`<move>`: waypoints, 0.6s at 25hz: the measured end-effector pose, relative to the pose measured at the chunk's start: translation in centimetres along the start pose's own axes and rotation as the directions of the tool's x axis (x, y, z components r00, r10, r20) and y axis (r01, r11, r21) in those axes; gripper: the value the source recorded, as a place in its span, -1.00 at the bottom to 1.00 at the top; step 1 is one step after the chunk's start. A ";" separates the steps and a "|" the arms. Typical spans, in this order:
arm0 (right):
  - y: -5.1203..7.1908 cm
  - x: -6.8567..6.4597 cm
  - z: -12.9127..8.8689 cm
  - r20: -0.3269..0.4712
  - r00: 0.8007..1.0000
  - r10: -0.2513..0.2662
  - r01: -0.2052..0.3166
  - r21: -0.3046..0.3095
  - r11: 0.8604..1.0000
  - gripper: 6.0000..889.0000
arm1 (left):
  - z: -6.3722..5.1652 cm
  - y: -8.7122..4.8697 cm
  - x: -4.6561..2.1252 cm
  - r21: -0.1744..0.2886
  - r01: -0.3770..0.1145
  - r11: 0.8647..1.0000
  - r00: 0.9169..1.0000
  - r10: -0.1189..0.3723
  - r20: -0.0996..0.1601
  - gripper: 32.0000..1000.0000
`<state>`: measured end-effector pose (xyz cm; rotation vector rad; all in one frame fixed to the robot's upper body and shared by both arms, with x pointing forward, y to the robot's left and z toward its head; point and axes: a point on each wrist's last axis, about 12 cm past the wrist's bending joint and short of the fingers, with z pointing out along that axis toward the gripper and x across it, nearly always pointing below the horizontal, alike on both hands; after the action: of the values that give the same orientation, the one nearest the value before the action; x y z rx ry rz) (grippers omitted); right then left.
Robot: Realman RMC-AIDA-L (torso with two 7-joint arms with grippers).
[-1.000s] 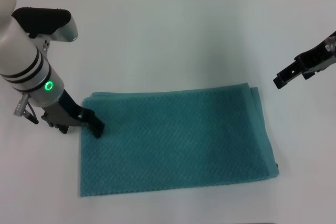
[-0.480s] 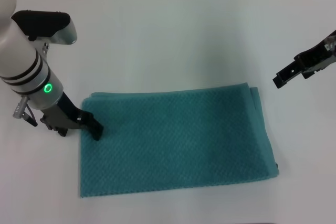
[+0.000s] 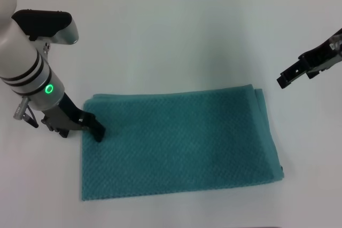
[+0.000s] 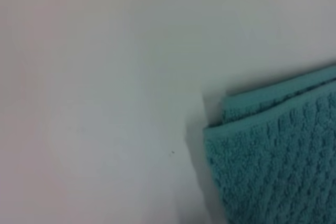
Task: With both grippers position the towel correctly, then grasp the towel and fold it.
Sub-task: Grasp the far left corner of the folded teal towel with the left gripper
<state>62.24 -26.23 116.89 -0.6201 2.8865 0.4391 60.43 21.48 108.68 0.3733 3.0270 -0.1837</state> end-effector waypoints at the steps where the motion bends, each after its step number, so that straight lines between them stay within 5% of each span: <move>1: 0.0 0.0 0.0 0.000 1.000 0.000 0.000 0.000 1.000 0.92 | 0.0 0.0 -0.01 0.000 0.000 1.000 1.000 0.000 0.000 0.78; 15: 0.0 0.0 0.0 0.000 1.000 -0.001 0.001 0.000 1.000 0.92 | 0.0 0.0 -0.04 -0.001 -0.001 1.000 1.000 0.001 -0.002 0.78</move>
<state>62.26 -26.20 116.92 -0.6211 2.8858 0.4388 60.45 21.42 108.65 0.3750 3.0291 -0.1825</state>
